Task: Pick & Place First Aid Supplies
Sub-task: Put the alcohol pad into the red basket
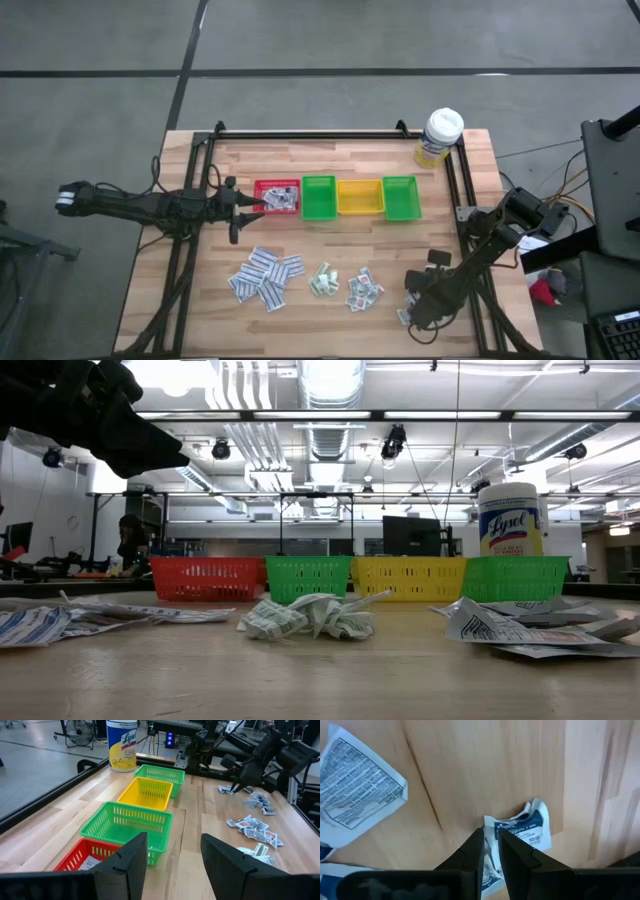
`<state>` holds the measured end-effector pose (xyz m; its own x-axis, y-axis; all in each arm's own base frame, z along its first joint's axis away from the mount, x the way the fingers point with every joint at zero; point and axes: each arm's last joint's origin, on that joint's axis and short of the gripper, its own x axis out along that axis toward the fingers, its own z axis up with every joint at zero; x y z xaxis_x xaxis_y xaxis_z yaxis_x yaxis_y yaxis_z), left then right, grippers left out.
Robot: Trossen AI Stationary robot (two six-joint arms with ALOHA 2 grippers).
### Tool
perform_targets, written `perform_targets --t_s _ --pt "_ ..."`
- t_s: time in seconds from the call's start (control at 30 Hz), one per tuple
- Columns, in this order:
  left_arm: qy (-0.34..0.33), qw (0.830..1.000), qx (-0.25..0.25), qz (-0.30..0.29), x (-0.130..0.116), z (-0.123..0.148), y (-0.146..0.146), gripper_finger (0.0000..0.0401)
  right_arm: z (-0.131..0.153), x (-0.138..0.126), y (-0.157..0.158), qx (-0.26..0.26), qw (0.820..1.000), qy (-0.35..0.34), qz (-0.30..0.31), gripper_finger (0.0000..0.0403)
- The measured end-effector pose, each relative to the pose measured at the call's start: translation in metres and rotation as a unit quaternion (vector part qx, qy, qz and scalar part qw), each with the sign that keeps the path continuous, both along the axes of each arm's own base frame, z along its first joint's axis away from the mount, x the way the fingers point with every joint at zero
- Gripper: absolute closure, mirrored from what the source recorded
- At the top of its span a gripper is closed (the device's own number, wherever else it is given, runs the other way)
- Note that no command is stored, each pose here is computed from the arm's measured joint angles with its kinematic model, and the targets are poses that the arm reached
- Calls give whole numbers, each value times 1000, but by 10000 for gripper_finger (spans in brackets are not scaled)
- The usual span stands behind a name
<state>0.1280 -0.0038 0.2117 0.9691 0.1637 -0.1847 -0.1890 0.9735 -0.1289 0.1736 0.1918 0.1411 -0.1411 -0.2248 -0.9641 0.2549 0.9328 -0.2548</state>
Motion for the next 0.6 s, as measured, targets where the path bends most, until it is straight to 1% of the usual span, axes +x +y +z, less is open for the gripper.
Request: perform_targets --t_s 0.6 --pt "1 1000 6 -1 0 0 0 222 1 1 1 6 1000 -12 1 355"
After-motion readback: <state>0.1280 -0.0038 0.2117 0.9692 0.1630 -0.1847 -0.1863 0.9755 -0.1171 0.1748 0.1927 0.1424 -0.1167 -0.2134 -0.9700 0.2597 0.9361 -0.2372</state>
